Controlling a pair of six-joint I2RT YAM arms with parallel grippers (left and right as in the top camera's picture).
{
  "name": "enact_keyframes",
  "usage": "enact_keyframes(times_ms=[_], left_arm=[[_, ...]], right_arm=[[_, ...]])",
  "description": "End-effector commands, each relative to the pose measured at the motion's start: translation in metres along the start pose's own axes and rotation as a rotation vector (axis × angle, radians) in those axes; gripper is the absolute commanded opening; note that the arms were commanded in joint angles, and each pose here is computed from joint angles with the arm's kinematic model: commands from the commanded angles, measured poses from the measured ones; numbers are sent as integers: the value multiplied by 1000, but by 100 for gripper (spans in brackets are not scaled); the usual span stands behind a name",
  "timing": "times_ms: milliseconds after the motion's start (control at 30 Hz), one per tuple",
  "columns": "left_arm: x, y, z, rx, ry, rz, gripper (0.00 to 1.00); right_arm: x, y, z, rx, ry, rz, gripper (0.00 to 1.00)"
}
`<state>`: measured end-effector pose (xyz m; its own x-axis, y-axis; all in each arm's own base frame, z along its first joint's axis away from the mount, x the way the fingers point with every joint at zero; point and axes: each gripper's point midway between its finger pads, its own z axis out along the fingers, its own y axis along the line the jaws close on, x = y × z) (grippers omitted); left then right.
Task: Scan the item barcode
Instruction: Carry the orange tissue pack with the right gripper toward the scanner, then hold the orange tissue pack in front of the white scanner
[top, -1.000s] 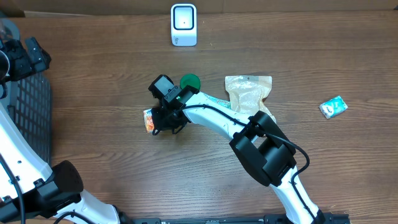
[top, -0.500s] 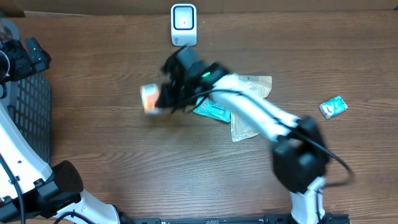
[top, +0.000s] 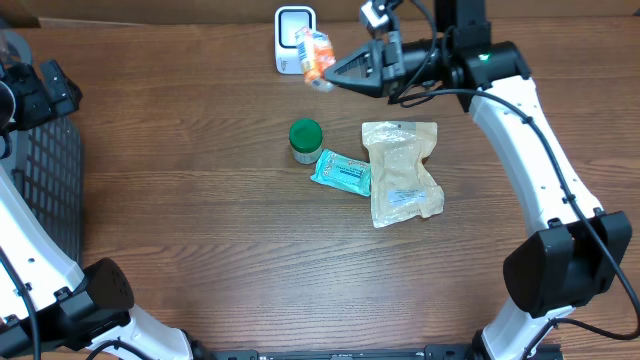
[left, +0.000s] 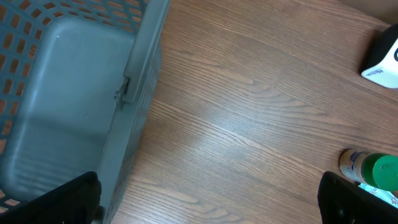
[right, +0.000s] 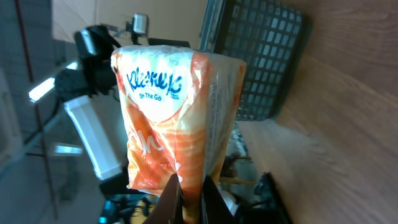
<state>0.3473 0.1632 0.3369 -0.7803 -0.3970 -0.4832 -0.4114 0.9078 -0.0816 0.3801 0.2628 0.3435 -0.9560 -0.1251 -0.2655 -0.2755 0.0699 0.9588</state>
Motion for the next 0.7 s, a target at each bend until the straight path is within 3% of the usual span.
enact_keyframes(times_ms=[0,233,433,667], left_arm=[[-2,-3,-8,3,-26,27,99],[-2,-3,-8,3,-26,27,99],[-2,-3,-8,3,-26,27,100],[-2,-3,-8,3,-25,27,99]], right_arm=[[5,9,-6,-59,36,67,4],[-3,-2,-4,7,-15,60,4],[-17,-39,1,214,-132,80,4],[-30,-35,3,279,-187,36,4]])
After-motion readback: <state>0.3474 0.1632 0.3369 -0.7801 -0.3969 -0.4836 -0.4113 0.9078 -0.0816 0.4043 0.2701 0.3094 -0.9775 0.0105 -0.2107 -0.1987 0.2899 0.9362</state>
